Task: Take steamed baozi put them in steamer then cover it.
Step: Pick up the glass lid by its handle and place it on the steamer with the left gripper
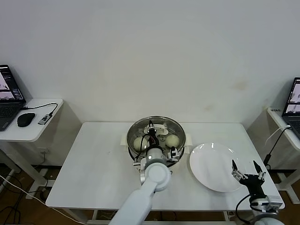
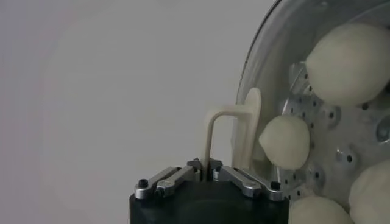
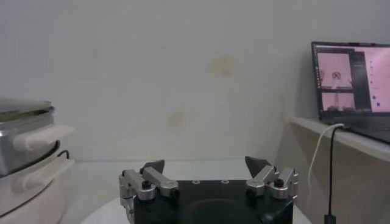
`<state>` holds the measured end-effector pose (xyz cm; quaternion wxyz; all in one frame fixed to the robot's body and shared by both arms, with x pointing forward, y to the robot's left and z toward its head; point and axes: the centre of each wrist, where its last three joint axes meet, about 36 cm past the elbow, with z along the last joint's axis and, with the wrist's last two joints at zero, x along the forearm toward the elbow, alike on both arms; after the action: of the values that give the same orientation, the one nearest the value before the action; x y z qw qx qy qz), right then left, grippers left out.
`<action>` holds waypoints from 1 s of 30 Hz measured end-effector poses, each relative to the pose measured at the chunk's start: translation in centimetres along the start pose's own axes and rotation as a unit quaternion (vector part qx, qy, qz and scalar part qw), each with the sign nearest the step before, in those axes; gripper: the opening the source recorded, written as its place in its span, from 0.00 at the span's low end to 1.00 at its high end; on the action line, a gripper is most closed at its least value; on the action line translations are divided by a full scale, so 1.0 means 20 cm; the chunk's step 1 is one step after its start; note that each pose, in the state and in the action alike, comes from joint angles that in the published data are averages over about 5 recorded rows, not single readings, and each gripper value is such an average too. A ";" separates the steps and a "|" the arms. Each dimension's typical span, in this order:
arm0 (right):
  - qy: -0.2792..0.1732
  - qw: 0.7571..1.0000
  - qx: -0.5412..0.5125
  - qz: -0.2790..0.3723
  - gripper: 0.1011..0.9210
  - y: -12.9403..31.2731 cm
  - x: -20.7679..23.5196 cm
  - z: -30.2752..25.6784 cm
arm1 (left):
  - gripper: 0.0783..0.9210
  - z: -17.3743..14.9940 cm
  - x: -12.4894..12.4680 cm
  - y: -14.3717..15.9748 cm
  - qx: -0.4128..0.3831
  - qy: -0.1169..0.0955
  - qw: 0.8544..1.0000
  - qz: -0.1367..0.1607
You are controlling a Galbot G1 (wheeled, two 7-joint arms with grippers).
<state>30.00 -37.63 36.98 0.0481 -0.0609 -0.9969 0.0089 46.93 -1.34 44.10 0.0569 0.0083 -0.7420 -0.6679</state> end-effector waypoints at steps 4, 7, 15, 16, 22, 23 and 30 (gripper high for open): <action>0.000 1.000 0.000 0.000 0.88 0.00 0.00 0.00 | 0.08 0.00 0.00 -0.02 -0.003 0.001 1.000 -0.002; -0.001 1.000 -0.001 0.000 0.88 0.00 0.00 0.00 | 0.08 0.00 0.01 -0.03 -0.004 0.000 1.000 -0.003; -0.002 1.000 -0.001 0.001 0.88 0.00 0.00 0.00 | 0.08 -0.01 0.00 -0.04 -0.006 -0.002 1.000 -0.005; -0.002 1.000 -0.001 0.001 0.88 0.00 0.00 0.01 | 0.08 -0.01 0.00 -0.05 -0.007 -0.002 1.000 -0.006; -0.003 1.000 0.000 0.003 0.88 -0.01 -0.01 0.01 | 0.08 -0.01 0.00 -0.07 -0.011 -0.001 1.000 -0.009; -0.003 1.000 0.000 0.003 0.88 -0.01 -0.01 0.01 | 0.08 -0.01 0.00 -0.07 -0.011 -0.001 1.000 -0.009; -0.003 1.000 0.000 0.003 0.88 -0.01 0.00 0.01 | 0.08 -0.01 0.01 -0.08 -0.014 -0.002 1.000 -0.009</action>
<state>30.03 -37.84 36.86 0.0450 -0.0642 -0.9969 0.0097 46.63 -1.76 42.65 0.0494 0.0130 -0.7328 -0.6785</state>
